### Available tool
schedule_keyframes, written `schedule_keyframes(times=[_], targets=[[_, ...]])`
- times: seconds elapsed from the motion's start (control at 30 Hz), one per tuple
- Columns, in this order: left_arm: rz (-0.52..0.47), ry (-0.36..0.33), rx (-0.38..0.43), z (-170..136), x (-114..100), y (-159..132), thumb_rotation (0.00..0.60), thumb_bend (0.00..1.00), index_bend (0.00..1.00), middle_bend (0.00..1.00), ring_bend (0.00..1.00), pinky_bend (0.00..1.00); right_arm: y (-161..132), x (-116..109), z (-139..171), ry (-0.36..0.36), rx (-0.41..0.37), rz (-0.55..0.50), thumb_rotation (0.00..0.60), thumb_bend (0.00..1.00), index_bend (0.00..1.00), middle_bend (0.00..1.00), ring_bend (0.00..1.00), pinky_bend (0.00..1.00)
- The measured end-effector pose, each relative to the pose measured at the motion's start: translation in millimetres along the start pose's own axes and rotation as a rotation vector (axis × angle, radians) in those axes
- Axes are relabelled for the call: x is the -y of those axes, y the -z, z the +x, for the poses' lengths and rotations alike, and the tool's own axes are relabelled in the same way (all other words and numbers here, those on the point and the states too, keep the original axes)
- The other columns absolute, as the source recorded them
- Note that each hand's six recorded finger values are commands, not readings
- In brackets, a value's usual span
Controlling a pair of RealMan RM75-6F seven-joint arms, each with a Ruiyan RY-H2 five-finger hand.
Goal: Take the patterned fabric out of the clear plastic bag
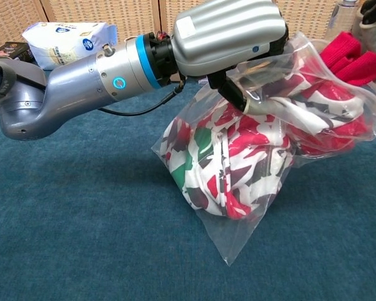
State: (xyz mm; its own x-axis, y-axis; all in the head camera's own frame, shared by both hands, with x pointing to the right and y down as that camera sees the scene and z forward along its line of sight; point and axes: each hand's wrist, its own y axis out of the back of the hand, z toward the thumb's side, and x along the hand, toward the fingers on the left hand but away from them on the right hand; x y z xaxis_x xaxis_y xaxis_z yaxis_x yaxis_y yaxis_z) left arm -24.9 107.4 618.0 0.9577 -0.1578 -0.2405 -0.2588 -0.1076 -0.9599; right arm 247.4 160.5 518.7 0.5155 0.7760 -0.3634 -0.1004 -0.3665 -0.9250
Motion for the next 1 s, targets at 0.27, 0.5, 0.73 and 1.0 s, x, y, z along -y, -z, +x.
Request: schedule_keyframes(times=[0.27, 0.5, 0.73, 1.0], targets=[[0.011, -0.005, -0.005, -4, -3, 3, 0.6, 0.25, 0.9, 0.75, 0.68, 0.6, -5, 2, 0, 0.006, -0.006, -0.039, 0.6, 0.38, 0.67, 0.47, 0.58, 0.56], [0.015, 0.001, -0.011, -6, -2, 5, 0.6, 0.25, 0.9, 0.75, 0.68, 0.6, -5, -4, 4, 0.029, -0.002, -0.041, 0.6, 0.38, 0.66, 0.47, 0.58, 0.56], [0.018, -0.003, 0.004, -6, -4, 3, 0.6, 0.25, 0.9, 0.75, 0.68, 0.59, -4, -6, 4, 0.035, -0.001, -0.041, 0.6, 0.44, 0.48, 0.42, 0.57, 0.56], [0.032, -0.006, 0.015, -8, -7, 5, 0.6, 0.25, 0.9, 0.75, 0.67, 0.59, 12, -16, 7, 0.064, 0.039, -0.003, 0.6, 0.38, 0.15, 0.31, 0.48, 0.47]])
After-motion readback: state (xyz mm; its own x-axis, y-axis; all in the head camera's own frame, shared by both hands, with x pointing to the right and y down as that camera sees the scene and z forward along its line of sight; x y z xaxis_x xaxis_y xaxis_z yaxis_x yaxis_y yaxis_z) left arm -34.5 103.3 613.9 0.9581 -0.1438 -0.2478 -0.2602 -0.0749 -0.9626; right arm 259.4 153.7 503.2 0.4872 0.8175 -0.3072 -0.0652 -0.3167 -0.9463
